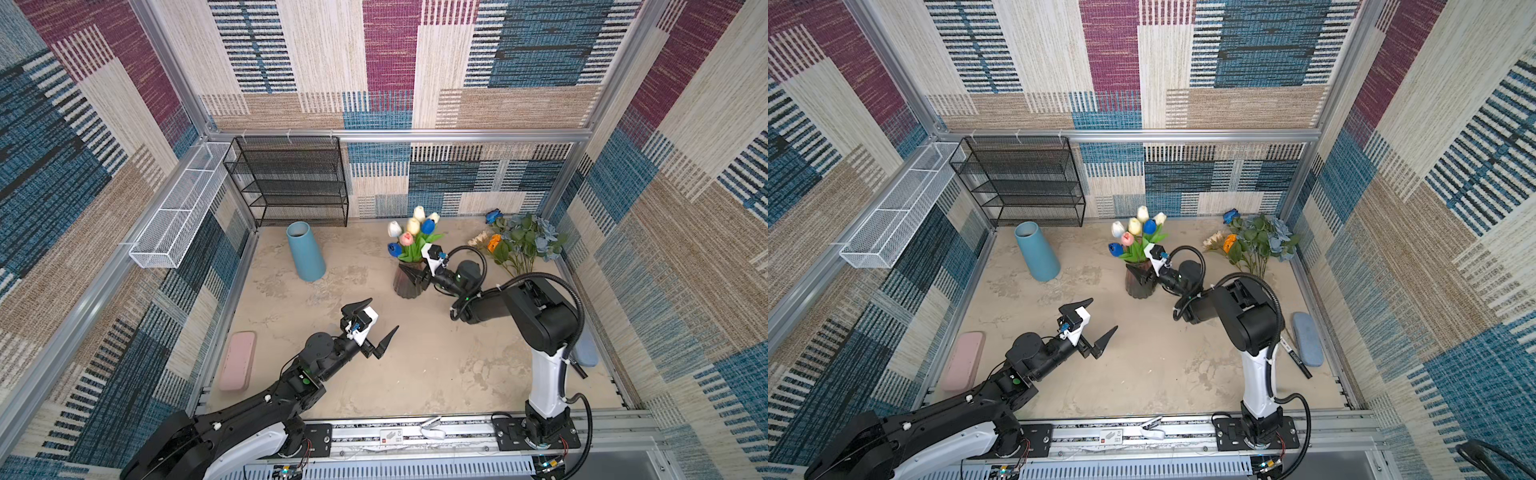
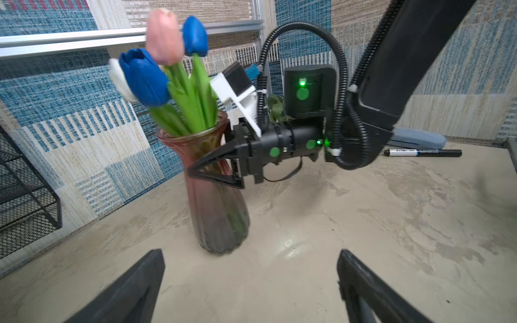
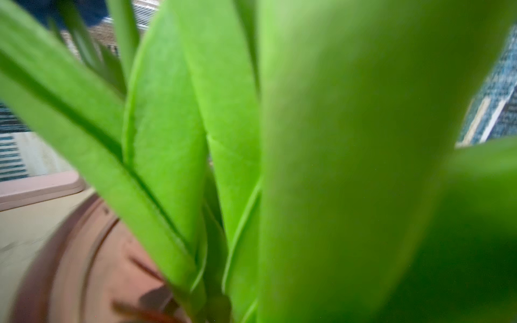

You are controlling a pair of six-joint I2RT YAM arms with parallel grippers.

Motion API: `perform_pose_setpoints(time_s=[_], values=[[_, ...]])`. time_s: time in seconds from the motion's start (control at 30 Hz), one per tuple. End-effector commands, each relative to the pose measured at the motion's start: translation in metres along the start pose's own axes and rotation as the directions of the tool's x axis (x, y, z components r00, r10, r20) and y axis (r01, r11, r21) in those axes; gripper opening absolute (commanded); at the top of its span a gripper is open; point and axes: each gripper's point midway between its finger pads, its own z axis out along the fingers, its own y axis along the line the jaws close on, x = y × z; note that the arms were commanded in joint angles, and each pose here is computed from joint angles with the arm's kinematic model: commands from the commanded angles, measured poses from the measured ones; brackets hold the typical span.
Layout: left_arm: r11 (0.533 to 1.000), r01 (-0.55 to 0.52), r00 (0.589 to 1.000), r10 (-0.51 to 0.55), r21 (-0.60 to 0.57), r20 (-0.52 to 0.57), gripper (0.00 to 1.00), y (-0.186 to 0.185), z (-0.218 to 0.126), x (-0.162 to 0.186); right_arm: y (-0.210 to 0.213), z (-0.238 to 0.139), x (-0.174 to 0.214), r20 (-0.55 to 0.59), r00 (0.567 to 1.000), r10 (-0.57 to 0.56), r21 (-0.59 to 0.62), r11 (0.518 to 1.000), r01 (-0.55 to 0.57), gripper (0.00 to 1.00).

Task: Arrange the flowers into the vase
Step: 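Push the pink vase farther from the robot with the right gripper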

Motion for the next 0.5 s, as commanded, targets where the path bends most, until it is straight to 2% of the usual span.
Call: perform_pose_setpoints(time_s=[0.0,0.27,0.47], values=[[0.998,0.011,1.0,-0.011,-0.06,0.002,0.99,0.011,-0.005,0.0,-0.027,0.024,-0.037,0.149,0.986,-0.077,0.012,0.997,0.077,0.3],[0.99,0.002,1.0,-0.006,-0.144,-0.024,0.99,0.026,-0.023,0.004,-0.091,0.105,-0.005,0.119,0.987,-0.106,0.043,0.994,0.102,0.29],[0.974,-0.006,0.998,-0.008,-0.227,-0.061,0.99,0.041,-0.035,0.009,-0.119,0.146,0.018,0.089,0.991,-0.101,0.037,0.994,0.098,0.29]])
